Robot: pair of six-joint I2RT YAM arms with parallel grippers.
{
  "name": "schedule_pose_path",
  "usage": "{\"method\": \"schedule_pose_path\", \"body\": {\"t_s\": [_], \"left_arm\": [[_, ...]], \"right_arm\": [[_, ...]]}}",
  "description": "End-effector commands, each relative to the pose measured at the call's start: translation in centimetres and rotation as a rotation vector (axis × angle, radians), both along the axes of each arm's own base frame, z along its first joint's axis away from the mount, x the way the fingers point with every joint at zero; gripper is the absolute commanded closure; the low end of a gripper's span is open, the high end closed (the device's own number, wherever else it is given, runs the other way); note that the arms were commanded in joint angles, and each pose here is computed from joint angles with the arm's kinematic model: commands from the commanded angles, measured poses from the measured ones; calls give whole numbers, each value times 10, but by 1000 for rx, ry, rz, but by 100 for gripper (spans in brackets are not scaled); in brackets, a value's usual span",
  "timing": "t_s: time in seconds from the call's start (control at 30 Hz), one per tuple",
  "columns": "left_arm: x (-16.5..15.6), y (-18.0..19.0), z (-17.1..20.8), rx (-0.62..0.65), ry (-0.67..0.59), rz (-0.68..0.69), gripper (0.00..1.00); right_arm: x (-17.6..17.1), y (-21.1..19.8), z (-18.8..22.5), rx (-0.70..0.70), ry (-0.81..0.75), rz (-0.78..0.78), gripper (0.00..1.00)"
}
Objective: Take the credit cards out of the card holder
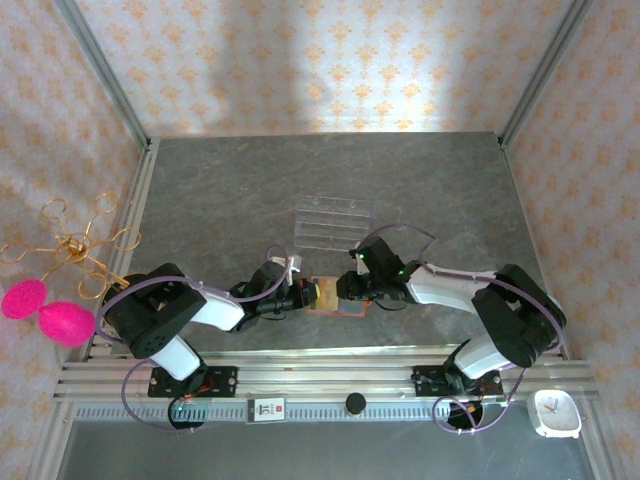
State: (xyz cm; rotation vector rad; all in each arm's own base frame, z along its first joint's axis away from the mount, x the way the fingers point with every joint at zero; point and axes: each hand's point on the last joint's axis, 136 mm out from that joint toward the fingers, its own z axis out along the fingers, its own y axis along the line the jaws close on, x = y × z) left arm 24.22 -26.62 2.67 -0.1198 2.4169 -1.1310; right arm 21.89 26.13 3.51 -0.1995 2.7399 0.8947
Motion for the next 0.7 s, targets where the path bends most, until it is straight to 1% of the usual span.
{"method": "schedule_pose_path", "body": {"t_s": [0.0,0.2,0.4,0.43,0.6,0.67], "left_arm": [[-16,12,-27,73,89,-6,100],[-17,10,-27,70,87,-12,100],[-17,9,-25,71,82,-18,100],[-18,9,-26,70,83,-22,100],[-18,10,-27,77,85,-14,100],[-18,12,-27,76,88,-5,100]], "right_arm": [[-2,3,4,46,6,-3,75],[1,11,8,82,5,6,78],[-1,14,1,88,28,12,78],[-1,16,2,94,24,15,80],[1,12,2,72,13,-7,100],[2,7,1,56,8,-25,100]]}}
